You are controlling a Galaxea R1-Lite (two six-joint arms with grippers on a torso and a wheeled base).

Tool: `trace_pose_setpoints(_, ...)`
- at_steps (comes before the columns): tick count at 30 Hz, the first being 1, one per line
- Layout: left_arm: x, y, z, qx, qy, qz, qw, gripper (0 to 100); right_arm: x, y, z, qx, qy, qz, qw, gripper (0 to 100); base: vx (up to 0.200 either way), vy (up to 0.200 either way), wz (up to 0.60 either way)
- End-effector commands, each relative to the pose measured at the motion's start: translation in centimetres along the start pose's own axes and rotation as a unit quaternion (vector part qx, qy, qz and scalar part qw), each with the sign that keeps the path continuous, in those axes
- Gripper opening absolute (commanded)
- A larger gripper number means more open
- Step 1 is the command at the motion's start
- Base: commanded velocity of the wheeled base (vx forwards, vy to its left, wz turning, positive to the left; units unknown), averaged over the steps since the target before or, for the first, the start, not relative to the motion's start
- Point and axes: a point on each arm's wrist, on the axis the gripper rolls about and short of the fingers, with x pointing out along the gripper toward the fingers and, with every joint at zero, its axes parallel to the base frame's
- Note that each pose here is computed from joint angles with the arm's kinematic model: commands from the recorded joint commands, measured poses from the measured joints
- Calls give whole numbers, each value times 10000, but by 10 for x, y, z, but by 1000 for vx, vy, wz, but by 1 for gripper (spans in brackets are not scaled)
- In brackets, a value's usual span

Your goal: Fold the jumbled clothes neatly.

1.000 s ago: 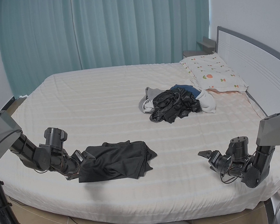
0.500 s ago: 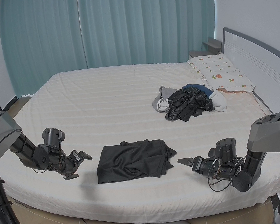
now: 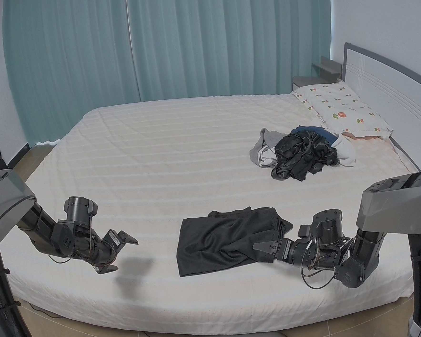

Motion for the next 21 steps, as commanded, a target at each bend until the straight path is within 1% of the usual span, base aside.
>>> trace_pose_setpoints(1, 6, 4, -2, -9, 67, 80, 9999, 100, 4, -5, -2, -83, 40, -57, 9999, 100, 0, 0, 0)
trace_pose_setpoints(3, 6, 3, -2, 5, 72, 78, 9999, 100, 6, -5, 0, -82, 8, -36, 10000, 100, 0, 0, 0)
trace_pose_setpoints(8, 7, 4, -3, 1, 82, 89, 9999, 100, 10, -15, 8, 9, -7, -229, 9997, 100, 0, 0, 0)
trace_pose_setpoints(21, 7, 4, -4, 19, 85, 108, 9999, 100, 13, -22, 7, 41, 38, -334, 9994, 100, 0, 0, 0)
